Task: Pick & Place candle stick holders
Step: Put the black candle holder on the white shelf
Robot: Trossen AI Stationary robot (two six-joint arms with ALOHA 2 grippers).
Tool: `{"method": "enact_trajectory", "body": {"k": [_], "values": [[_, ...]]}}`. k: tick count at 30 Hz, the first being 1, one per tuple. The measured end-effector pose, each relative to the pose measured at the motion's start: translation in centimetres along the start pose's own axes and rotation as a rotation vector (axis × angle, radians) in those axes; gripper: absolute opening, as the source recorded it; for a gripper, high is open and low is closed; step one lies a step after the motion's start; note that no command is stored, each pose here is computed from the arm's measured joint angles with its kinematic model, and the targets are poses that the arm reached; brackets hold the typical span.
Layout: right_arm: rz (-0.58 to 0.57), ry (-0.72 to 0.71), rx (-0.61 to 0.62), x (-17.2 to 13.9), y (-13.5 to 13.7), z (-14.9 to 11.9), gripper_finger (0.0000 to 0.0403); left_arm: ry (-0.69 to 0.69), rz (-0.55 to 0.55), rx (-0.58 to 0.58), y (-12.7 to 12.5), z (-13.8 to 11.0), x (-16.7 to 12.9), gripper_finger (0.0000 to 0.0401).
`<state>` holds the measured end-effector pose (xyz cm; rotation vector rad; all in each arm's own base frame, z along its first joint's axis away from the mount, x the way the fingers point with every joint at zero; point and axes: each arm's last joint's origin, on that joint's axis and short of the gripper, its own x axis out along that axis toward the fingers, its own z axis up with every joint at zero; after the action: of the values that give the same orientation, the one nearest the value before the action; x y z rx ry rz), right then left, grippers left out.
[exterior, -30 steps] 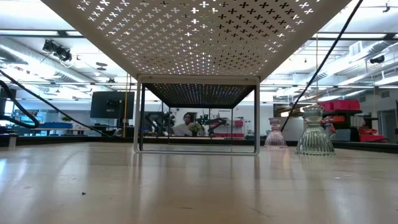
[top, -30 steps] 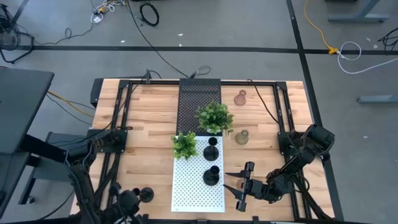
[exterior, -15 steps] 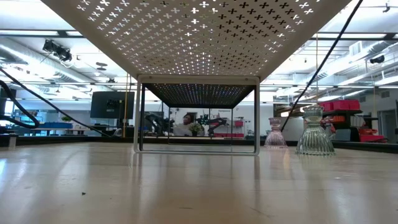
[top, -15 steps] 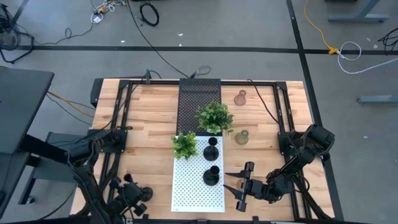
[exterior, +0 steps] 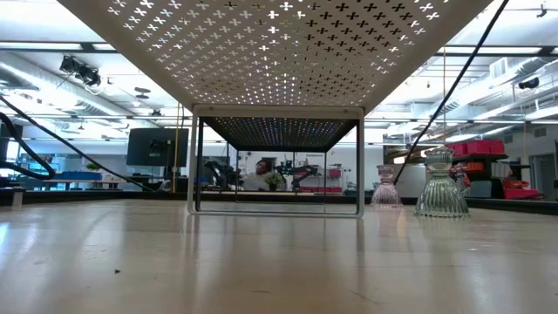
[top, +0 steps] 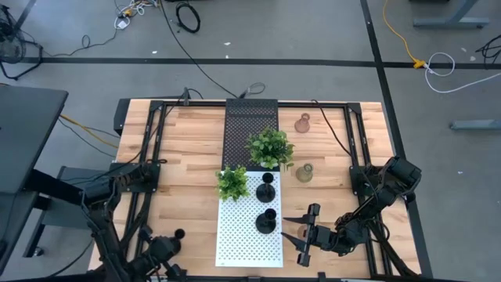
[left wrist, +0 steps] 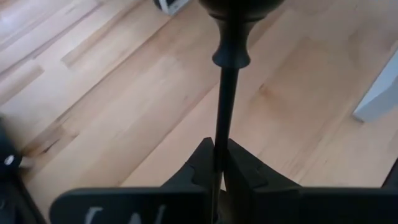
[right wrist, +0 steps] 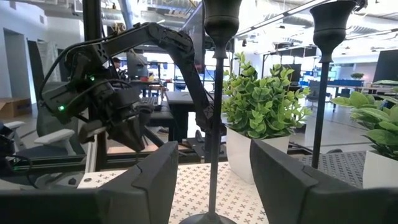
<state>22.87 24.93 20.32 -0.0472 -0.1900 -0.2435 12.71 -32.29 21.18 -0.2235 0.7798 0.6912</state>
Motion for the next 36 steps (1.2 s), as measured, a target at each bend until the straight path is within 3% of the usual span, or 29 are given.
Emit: {"method": "enact_trajectory", "body": {"k": [15,26,36], "values": [[-0.002,0.001,0.000,0.0,0.0,0.0,0.0200,-0.148,-0.160,-0.009,0.7,2.6,-1.7,0.0014],[0.064,-0.028,0.023,0.0,0.2,0.1,0.0200,-0.366,-0.349,0.156,-0.9,7.5,-6.8,0.0014],[0.136,-0.057,0.052,0.0,0.4,0.2,0.0200,-0.476,-0.380,0.289,-3.0,12.1,-8.6,0.0014]]}}
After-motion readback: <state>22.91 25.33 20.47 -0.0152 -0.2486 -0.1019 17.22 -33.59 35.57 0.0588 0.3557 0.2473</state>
